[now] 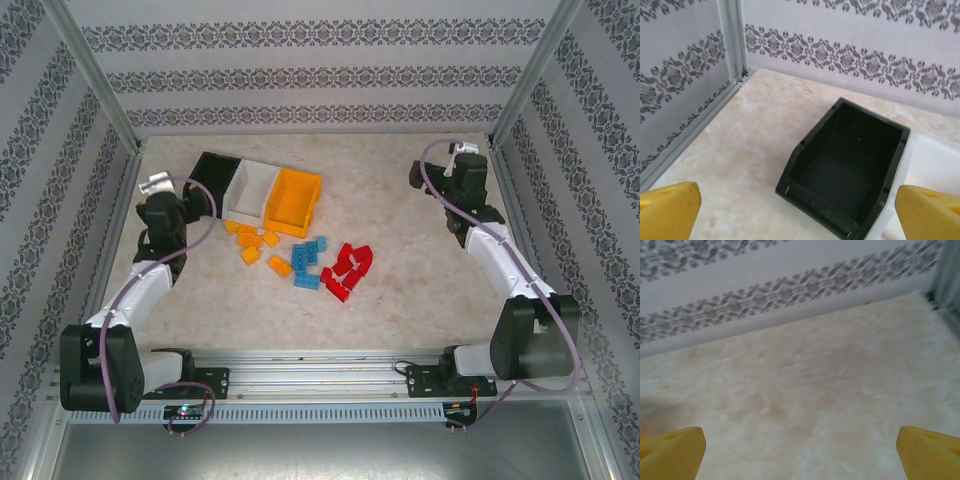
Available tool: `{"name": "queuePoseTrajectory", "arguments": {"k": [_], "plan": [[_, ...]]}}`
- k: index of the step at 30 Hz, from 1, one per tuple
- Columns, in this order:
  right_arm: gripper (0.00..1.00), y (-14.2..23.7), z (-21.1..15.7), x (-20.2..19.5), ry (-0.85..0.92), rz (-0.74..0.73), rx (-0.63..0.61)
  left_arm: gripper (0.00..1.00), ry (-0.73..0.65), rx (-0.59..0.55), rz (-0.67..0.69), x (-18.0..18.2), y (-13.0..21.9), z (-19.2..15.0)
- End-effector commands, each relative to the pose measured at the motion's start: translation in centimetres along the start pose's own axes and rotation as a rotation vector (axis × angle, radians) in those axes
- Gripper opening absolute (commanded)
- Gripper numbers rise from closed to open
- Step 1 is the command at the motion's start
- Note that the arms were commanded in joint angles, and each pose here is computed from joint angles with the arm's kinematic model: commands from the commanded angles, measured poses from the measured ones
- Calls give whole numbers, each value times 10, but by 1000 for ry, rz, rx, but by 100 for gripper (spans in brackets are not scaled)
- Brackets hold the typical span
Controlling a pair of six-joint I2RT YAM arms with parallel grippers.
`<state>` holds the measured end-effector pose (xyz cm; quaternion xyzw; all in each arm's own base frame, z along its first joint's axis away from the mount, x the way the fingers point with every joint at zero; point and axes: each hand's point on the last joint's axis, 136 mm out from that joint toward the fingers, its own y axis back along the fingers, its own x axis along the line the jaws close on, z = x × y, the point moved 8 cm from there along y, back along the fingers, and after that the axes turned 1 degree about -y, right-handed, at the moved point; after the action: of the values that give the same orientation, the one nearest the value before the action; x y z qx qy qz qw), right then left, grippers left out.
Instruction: Sort the legos into containers by color
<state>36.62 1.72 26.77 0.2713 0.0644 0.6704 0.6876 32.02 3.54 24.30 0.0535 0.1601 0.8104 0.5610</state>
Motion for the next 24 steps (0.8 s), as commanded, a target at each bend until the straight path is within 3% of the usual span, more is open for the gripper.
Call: {"name": "queuePoseTrajectory", "arguments": {"k": [1,5,11,17,24], "plan": [[98,1,-51,27,-84,88,422,100,17,243,63,5,15,-15],[97,6,-87,61,-37,141,698,100,55,327,-62,-12,24,-4],[91,25,-135,79,60,88,967,100,-5,435,-236,-52,27,-6],[81,20,-166,76,68,15,1060,100,-31,528,-329,-81,25,-22],[68,15,-191,80,30,-22,1124,100,-21,550,-345,-91,26,-28]]}}
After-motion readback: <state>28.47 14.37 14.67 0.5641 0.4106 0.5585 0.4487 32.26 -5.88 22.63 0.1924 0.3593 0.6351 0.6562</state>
